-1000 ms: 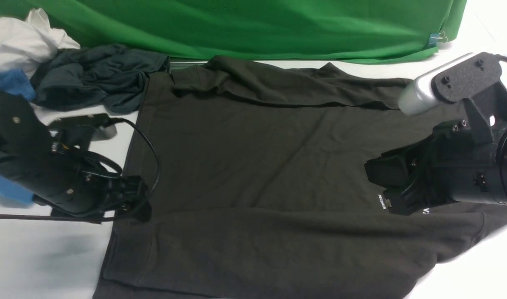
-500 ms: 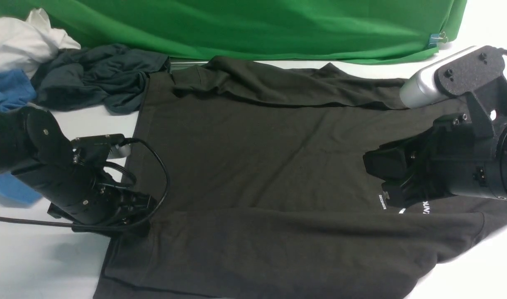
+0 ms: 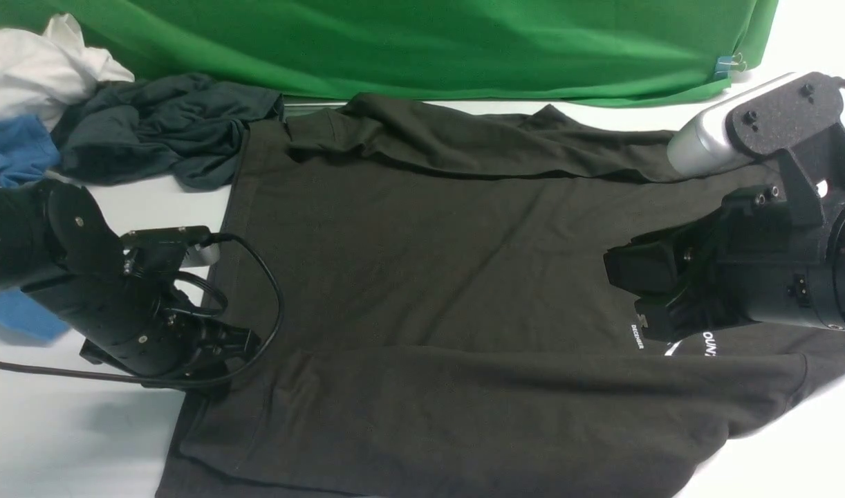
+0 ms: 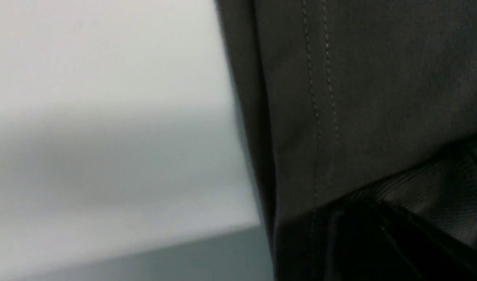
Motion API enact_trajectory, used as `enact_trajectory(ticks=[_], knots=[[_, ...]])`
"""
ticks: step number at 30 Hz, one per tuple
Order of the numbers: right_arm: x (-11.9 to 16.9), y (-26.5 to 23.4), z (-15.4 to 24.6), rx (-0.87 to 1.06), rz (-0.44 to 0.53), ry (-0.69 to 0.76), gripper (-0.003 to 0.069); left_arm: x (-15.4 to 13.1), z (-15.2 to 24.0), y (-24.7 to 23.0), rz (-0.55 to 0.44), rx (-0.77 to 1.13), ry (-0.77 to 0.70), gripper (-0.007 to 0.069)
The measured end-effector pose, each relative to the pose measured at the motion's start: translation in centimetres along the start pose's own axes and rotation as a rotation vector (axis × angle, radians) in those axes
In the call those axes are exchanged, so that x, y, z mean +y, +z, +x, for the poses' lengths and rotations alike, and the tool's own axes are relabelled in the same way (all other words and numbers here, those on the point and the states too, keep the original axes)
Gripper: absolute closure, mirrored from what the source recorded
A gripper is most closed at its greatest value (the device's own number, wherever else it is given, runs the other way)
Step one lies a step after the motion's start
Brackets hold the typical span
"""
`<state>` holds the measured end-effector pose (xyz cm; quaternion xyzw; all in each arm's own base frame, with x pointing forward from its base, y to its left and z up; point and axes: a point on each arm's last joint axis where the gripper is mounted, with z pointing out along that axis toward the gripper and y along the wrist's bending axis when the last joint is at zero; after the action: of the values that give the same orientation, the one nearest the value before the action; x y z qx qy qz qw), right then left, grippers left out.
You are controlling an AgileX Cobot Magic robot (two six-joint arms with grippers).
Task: Fold a long-sleeved shirt on a white desktop.
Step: 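Grasp the left edge of the dark T-shirt lying flat on the table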
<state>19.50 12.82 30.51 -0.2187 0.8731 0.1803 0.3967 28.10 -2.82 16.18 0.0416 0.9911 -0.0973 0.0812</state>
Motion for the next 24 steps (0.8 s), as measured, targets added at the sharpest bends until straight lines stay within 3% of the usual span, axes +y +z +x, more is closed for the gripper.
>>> enact_trajectory(ticks=[7, 11, 20, 24], knots=[[0.0, 0.0, 0.0, 0.0, 0.0, 0.0, 0.0419, -0.3, -0.8, -0.9, 0.016, 0.012, 0.004, 0.0594], [0.0, 0.0, 0.0, 0.0, 0.0, 0.0, 0.0419, -0.4, -0.8, -1.2, 0.021, 0.042, -0.015, 0.0524], [0.0, 0.0, 0.0, 0.0, 0.0, 0.0, 0.0419, -0.1, -1.0, -1.2, -0.011, 0.023, -0.036, 0.0115], [0.0, 0.0, 0.0, 0.0, -0.002, 0.002, 0.0419, -0.2, -1.5, -1.1, 0.003, -0.032, -0.009, 0.0028]])
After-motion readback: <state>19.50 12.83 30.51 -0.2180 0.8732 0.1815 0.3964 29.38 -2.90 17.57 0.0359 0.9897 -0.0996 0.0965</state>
